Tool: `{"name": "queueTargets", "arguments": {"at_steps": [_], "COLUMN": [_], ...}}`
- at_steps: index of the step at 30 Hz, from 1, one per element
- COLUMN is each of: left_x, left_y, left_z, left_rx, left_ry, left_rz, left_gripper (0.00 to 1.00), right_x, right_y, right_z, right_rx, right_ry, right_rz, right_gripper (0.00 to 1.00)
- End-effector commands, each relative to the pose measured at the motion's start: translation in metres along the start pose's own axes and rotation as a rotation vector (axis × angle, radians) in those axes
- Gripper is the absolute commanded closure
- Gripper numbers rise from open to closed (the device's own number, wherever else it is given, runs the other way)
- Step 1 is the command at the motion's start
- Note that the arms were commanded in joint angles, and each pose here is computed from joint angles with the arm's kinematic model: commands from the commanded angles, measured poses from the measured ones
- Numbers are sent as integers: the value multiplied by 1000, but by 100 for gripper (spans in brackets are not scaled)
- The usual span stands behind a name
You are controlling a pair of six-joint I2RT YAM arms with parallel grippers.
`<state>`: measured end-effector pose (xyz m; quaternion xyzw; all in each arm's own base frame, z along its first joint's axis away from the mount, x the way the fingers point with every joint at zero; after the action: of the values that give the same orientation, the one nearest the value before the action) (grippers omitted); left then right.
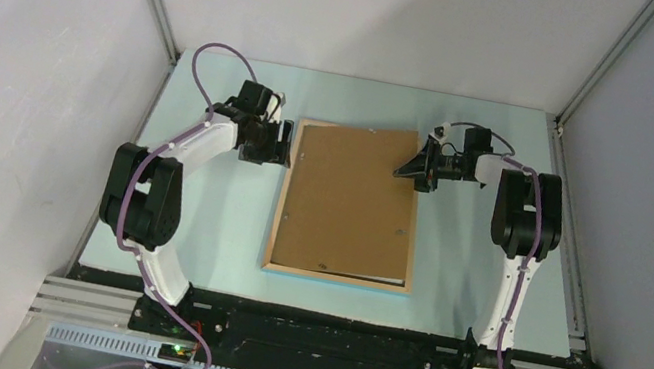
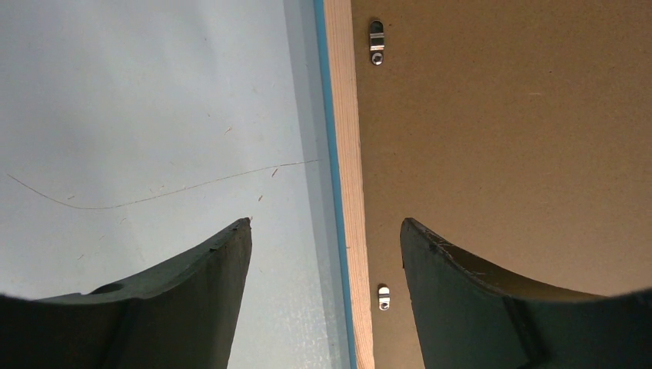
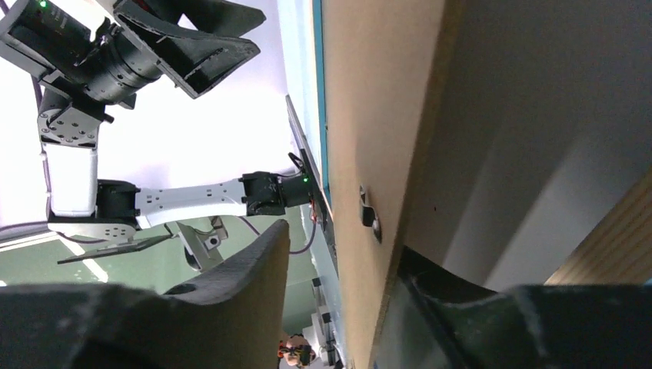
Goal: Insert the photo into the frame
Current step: Place the photo frame item in the photo frame.
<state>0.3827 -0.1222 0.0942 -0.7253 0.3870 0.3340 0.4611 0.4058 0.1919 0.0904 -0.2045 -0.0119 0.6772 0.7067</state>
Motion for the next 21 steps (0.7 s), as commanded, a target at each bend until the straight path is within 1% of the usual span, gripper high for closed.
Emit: {"name": "queueTargets", "arguments": {"at_steps": [1, 5, 15, 21], "left_x": [-13, -13, -14, -14], "left_y": [-12, -12, -12, -11], "left_z": [-6, -7, -8, -9], "left_rx": [20, 20, 19, 19], "left_ry": [38, 40, 45, 48], "left_rz": [-52, -51, -52, -49], "left_gripper": [24, 24, 24, 25], "right_x": [1, -1, -4, -3], "right_y": [-2, -4, -6, 0], "right_z": [8, 5, -3, -9], "right_rx": [-34, -61, -87, -84], "right_ry": [8, 45, 192, 245], "right_rz": [24, 30, 76, 96], "right_gripper": [51, 43, 30, 27]}}
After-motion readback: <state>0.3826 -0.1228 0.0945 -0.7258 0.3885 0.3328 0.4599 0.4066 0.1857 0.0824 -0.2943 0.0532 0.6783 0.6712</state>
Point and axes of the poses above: each gripper's point midway between its finger pads, its own x axis out along the fingers, its own z axis along the line the jaws close on, y = z × x, the point moved 1 cm from there along -x, back along the fingers, and after that the axes turned 15 degrees about -x, right-handed, at the moved point
